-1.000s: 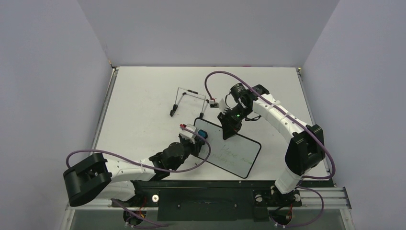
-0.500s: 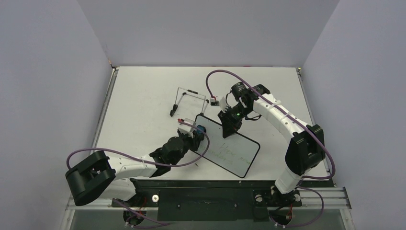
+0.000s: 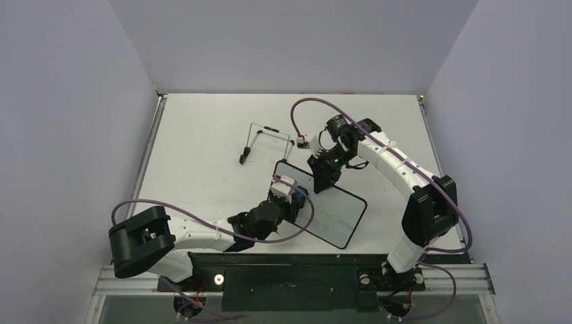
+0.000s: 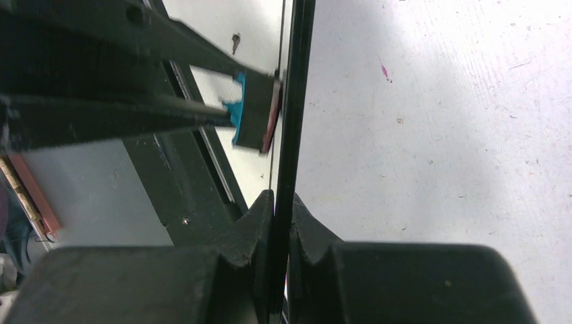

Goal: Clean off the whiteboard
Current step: Erase the whiteboard at the whiteboard stand.

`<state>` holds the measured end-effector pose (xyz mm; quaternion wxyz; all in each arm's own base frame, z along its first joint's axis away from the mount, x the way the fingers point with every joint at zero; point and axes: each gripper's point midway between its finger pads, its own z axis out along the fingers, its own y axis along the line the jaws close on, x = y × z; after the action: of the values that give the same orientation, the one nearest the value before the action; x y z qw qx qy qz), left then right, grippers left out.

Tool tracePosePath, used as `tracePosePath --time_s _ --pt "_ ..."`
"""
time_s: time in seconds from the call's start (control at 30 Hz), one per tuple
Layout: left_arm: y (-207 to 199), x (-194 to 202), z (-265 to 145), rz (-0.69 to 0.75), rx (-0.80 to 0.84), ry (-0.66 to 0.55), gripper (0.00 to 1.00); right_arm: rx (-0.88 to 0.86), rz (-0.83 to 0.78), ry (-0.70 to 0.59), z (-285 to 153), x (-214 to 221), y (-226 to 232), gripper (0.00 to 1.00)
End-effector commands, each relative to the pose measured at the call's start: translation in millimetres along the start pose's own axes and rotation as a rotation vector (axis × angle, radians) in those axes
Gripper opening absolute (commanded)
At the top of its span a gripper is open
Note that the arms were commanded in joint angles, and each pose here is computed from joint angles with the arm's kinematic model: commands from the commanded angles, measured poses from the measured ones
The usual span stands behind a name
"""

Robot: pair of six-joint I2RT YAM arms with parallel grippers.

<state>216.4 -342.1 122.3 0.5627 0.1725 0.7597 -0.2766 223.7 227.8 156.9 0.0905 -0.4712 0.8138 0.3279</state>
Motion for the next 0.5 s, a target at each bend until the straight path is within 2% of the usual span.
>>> tracePosePath --time_s 0.0,0.1,0.17,0.37,0.47 --pt "69 -11 -3 -0.051 -0.278 -0.018 0.0 -0.147 -0.099 -0.034 -2 -7 43 0.0" --pt "79 -6 -7 -0.058 -0.289 0.005 0.0 -0.144 -0.1 -0.033 -2 -7 43 0.0" --pt "72 -4 -6 -0.057 -0.241 0.005 0.0 -0.144 -0.1 -0.033 -2 -7 43 0.0" --pt "13 -8 -2 0.032 -0.017 -0.031 0.0 -0.142 -0.097 -0.03 -1 -7 42 0.0" --pt "-4 -11 0 0.05 0.032 -0.046 0.0 -0.14 -0.099 -0.031 -1 -6 42 0.0"
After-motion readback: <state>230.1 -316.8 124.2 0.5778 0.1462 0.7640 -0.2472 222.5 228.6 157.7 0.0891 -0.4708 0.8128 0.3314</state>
